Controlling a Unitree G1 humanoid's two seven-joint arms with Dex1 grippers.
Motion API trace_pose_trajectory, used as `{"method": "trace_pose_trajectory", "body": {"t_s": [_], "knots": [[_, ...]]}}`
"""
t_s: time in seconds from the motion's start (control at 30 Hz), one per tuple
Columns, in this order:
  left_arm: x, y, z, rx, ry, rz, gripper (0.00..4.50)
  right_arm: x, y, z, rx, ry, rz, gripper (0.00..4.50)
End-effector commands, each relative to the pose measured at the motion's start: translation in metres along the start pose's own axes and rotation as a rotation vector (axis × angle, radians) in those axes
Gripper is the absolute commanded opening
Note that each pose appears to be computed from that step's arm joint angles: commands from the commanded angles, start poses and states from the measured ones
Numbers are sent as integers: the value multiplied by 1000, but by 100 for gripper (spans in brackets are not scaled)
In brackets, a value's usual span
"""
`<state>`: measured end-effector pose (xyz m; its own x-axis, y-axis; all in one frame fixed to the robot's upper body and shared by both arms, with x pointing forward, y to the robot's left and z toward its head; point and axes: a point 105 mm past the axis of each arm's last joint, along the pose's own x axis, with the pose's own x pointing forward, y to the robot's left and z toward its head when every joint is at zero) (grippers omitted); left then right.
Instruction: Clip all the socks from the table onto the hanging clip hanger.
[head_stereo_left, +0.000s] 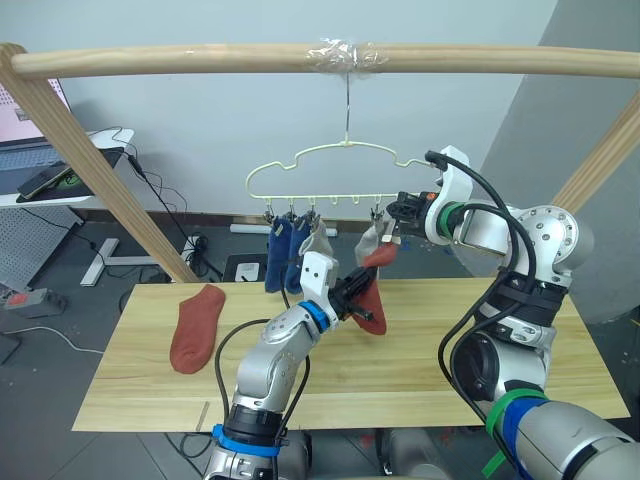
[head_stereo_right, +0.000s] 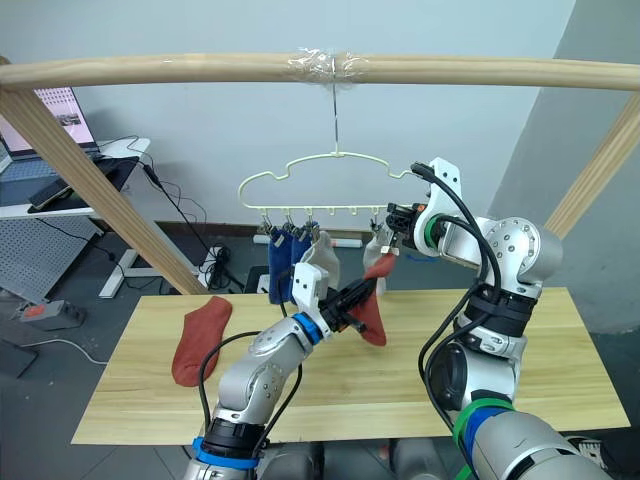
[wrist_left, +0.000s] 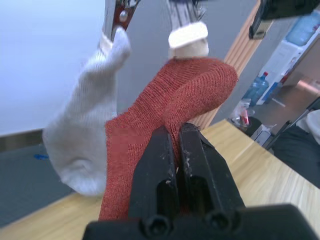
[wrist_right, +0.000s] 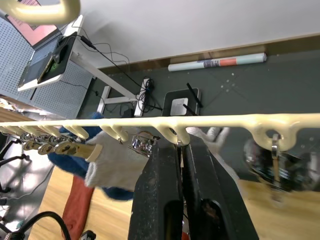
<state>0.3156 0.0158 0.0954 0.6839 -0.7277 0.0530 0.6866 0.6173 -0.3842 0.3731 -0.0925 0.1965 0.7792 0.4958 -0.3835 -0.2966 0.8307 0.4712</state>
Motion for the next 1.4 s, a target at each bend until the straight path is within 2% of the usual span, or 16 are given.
{"method": "trace_pose_trajectory", "body": {"t_s": [0.03,0.2,0.7,0.8,0.97,1.13,1.17,1.3,1.4], "knots": [[6,-9,17,-8,-74,-33,2,-4,6,6,-11,-31,9,0],[7,-8,24,-20,-105,-26,2,-3,7,5,-3,-29,12,0],[11,-14,32,-6,-118,-49,2,-1,11,2,14,-25,28,0],[11,-14,32,-5,-120,-51,0,-1,10,2,14,-26,31,75],[11,-15,33,-1,-118,-56,0,-3,7,4,19,-37,29,263],[13,-20,31,9,-99,-88,0,-16,9,14,-21,-99,78,424],[13,-22,31,5,-97,-99,0,-21,13,16,-41,-115,112,444],[15,-30,28,-50,-71,-163,0,-42,24,16,-92,-175,245,444],[17,-31,25,-111,-49,-194,73,-55,18,11,-160,-211,216,450]]}}
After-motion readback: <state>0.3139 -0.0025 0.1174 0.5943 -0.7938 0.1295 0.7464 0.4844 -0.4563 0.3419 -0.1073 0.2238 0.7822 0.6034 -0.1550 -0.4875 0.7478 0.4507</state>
